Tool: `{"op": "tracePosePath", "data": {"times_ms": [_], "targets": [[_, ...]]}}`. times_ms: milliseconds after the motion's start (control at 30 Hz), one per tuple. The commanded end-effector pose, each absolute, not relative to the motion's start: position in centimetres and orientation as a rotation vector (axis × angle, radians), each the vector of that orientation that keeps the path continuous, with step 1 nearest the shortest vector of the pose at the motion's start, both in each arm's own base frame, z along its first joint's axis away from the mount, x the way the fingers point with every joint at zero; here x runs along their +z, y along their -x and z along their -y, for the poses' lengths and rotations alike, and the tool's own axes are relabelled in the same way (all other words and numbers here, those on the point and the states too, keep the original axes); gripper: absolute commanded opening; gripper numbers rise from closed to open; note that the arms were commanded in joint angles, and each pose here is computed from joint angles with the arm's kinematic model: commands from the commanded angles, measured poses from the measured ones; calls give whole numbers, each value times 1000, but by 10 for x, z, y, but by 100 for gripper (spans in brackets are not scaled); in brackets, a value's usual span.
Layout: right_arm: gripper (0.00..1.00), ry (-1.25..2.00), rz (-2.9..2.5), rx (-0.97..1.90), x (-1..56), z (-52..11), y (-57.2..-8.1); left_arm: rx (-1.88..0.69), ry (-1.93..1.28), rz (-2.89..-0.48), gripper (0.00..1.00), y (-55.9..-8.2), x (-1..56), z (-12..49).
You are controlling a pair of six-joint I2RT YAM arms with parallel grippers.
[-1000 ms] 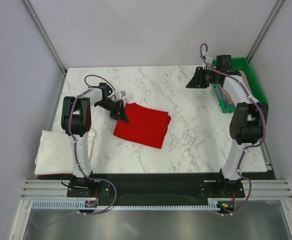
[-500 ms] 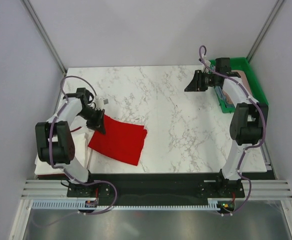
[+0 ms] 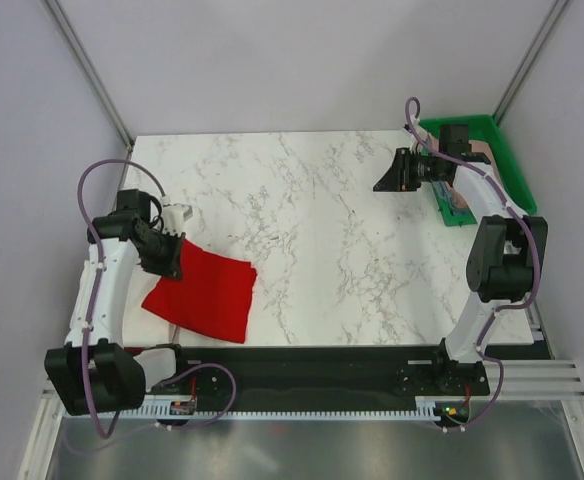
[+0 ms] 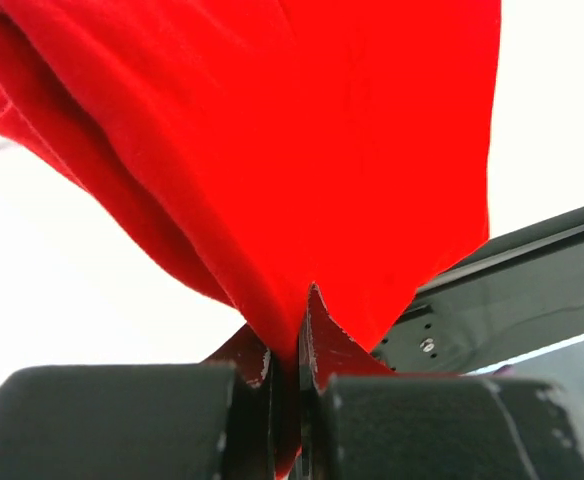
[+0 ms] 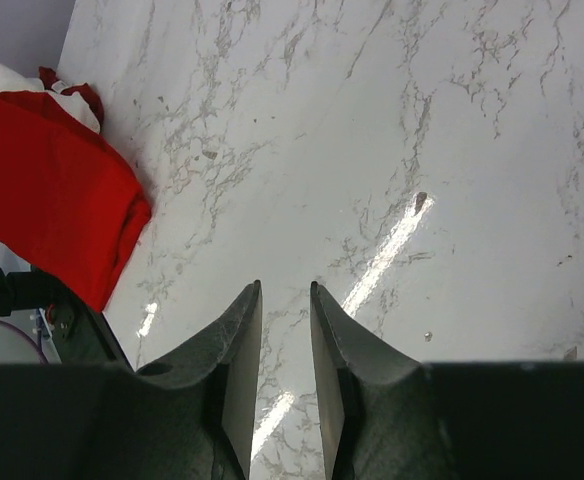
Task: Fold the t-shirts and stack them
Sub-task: Neatly place the folded tshirt to the corner
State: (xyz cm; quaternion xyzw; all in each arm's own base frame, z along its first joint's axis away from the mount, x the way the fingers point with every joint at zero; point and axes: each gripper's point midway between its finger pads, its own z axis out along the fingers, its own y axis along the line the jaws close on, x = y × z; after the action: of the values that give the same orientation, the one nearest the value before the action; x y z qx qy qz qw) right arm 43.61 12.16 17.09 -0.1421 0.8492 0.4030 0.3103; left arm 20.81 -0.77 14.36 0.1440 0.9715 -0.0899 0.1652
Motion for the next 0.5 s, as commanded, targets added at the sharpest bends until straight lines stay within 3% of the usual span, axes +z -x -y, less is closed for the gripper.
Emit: {"op": "tracePosePath", "data": {"times_ms": [0, 467], "targets": [[33, 458, -2155, 1090, 193, -127, -428, -153, -470, -2785, 2, -184, 147, -6], [32, 496, -2126, 1125, 198, -130, -406, 212, -413, -2697, 2, -158, 181, -48]]}}
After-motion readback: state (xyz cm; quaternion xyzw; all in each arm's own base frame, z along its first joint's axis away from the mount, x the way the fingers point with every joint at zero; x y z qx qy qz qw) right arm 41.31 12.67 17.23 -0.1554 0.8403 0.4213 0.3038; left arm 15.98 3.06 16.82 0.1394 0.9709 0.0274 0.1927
